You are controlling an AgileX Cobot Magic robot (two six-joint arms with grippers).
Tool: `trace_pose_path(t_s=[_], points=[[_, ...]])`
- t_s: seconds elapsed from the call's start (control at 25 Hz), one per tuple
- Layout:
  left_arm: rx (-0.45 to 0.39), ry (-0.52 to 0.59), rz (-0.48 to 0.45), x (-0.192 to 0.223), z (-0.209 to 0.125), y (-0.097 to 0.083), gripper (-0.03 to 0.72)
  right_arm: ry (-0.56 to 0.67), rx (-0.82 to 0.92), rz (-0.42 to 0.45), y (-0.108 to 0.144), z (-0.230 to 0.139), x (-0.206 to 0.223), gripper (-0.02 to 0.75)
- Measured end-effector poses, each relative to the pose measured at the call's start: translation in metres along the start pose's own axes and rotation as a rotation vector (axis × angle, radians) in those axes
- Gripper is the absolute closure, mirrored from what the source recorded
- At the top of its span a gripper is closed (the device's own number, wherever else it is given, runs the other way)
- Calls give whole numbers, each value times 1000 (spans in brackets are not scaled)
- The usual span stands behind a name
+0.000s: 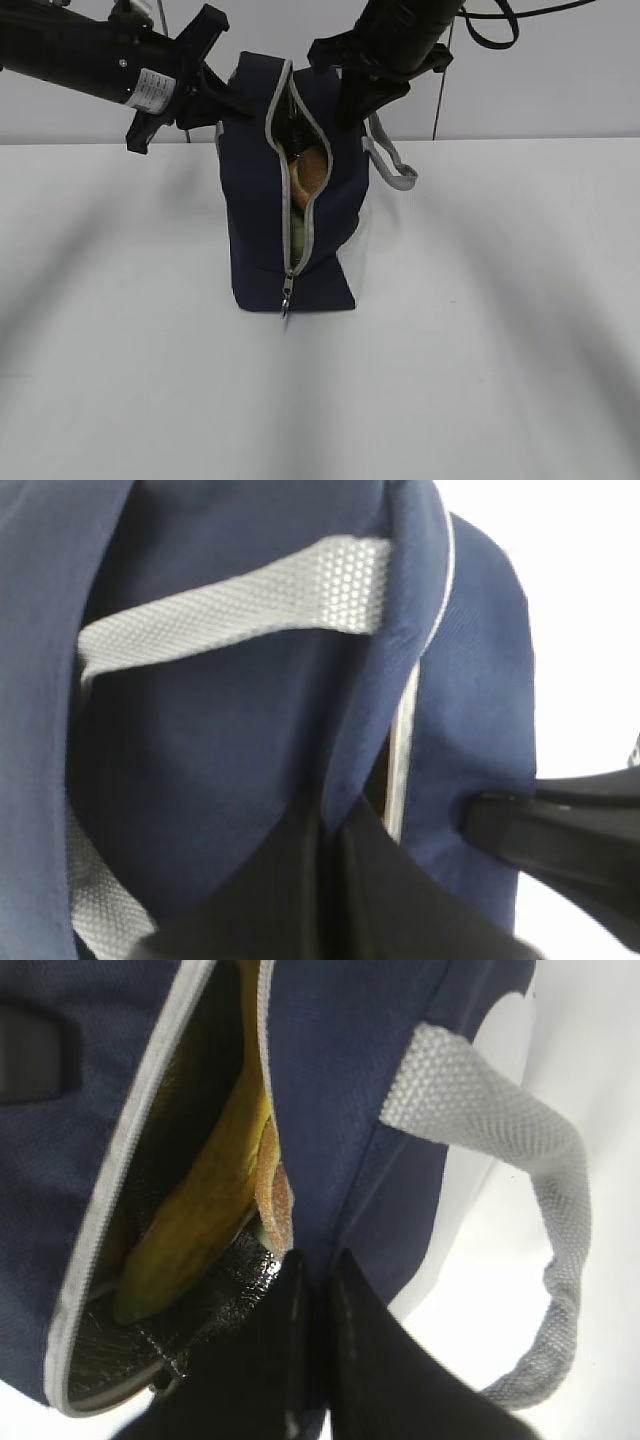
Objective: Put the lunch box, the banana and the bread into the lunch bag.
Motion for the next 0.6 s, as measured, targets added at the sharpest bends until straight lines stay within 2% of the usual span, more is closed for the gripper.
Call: trace_pose_path(t_s=[0.36, 0.44, 0.56, 0.6], points=[[-7, -5, 8, 3, 2, 4, 682, 10, -2, 4, 0, -2, 3, 727], [-8, 19, 6, 4, -1, 4, 645, 10, -2, 4, 0, -2, 2, 678], [-14, 57, 6, 0, -1, 7, 519, 2, -4, 1, 1, -1, -2, 513], [-17, 71, 5, -2, -1, 8, 457, -4, -7, -2, 2, -1, -5, 445]])
Point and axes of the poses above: a point on each arm's last joint axis where the gripper is mounted, x pointing out along that axis toward the gripper, y along the wrist's bending axis when the last joint is at zero, z = x × y, the point moved 1 cm from there along x, pointing out along that axis toward the gripper, and after that the axes turned 13 degrees about -x, right-handed, at the moved point
